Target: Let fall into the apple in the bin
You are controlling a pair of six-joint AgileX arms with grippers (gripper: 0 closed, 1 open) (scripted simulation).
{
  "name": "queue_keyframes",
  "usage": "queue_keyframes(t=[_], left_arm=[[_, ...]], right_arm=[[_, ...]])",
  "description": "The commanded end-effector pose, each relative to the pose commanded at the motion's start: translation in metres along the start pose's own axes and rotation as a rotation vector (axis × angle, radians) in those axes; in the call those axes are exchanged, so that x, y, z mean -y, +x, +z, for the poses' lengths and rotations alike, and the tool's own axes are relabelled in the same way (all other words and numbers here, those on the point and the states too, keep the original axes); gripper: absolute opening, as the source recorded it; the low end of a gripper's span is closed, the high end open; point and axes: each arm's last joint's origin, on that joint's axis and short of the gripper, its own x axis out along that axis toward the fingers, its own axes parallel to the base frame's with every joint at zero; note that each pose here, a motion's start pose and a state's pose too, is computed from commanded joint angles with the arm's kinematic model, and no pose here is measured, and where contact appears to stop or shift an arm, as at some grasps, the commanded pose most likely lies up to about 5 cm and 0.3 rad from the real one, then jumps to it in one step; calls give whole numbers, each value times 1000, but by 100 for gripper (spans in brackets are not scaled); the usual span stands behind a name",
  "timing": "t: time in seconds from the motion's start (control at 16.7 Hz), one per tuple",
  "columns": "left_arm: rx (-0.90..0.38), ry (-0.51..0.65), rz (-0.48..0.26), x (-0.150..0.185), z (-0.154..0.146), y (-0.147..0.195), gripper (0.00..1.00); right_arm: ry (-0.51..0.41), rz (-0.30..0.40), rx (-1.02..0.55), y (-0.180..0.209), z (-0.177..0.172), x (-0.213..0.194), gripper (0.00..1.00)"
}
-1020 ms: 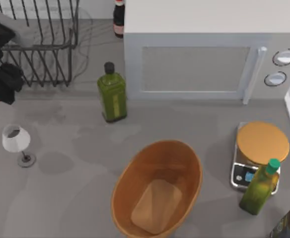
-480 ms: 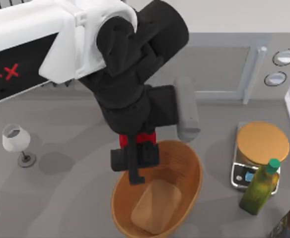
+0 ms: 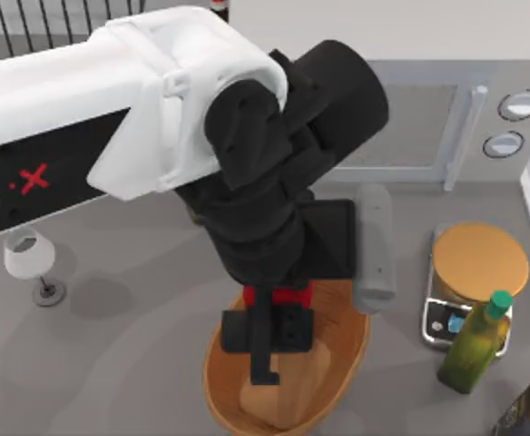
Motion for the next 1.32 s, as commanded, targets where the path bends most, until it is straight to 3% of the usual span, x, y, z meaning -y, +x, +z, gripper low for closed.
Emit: queue_keyframes(t=[0.66,0.9,1.32], left_arm=[[5,4,5,1,-2,66,0],[2,3,2,1,-2,69,0],[2,3,2,1,-2,69,53]], right_arm=[[0,0,0,0,0,0,100],[0,0,0,0,0,0,100],[0,0,0,0,0,0,100]])
